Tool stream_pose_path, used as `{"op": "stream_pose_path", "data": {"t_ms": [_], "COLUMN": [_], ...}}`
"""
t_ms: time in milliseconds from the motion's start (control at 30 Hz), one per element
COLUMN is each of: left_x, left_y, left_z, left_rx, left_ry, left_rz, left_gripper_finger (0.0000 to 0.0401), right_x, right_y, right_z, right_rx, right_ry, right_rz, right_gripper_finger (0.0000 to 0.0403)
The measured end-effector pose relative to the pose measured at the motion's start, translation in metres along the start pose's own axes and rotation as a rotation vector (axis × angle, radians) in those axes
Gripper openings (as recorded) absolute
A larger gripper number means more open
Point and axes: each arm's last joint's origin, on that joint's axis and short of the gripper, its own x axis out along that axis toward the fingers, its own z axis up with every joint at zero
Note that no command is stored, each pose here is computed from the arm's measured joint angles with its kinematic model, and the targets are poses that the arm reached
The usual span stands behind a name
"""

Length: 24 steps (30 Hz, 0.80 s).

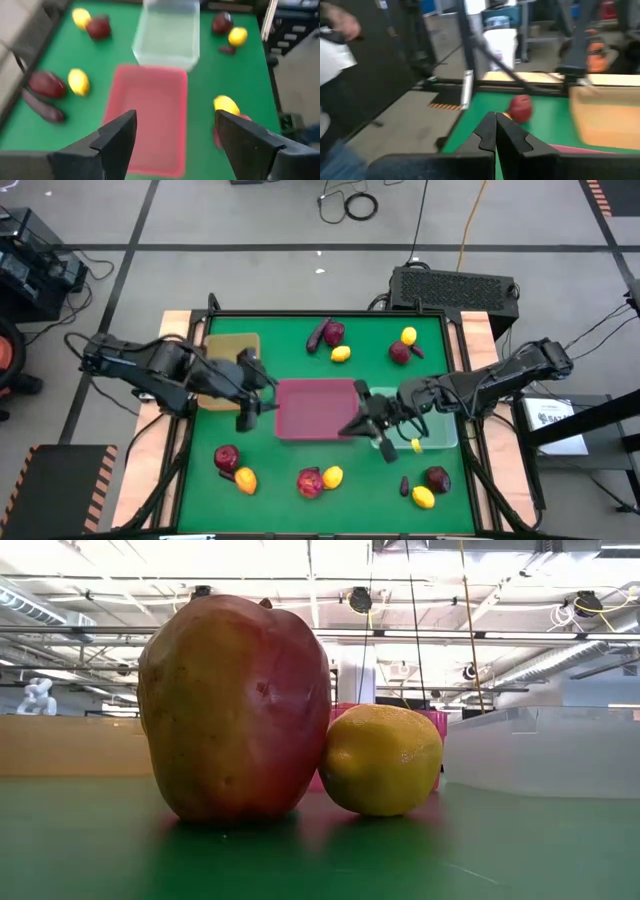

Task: Sort produce into baskets
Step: Put the red apple into the orange bin

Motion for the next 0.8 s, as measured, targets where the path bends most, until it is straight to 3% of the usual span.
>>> {"op": "stream_pose_path", "data": {"t_ms": [200,367,533,667,800], "left_x": [0.026,0.039,0.04,0.039,0.038], "left_y": [-0.037,-0.052,-0.06,-0.067,-0.063], "left_z": [-0.011,-0.03,-0.049,-0.057,-0.061], "left_rx": [0.102,0.171,0.293,0.376,0.384], "left_ry": [0.277,0.514,0.69,0.715,0.739], "left_rz": [-0.02,-0.069,-0.033,-0.058,-0.066], "left_gripper_finger": [0.0273,0.0273,0.0273,0.0273,0.0273], "right_x": [0.001,0.001,0.001,0.0,0.0], "right_y": [0.018,0.027,0.025,0.022,0.02], "right_z": [-0.003,-0.005,-0.003,0.0,0.0], "right_rx": [-0.074,-0.082,-0.031,-0.016,-0.003], "right_ry": [0.01,0.013,-0.02,-0.054,-0.054], "right_rz": [0.061,0.083,-0.07,-0.114,-0.121], "right_gripper_finger": [0.0,0.0,0.0,0.0,0.0]}}
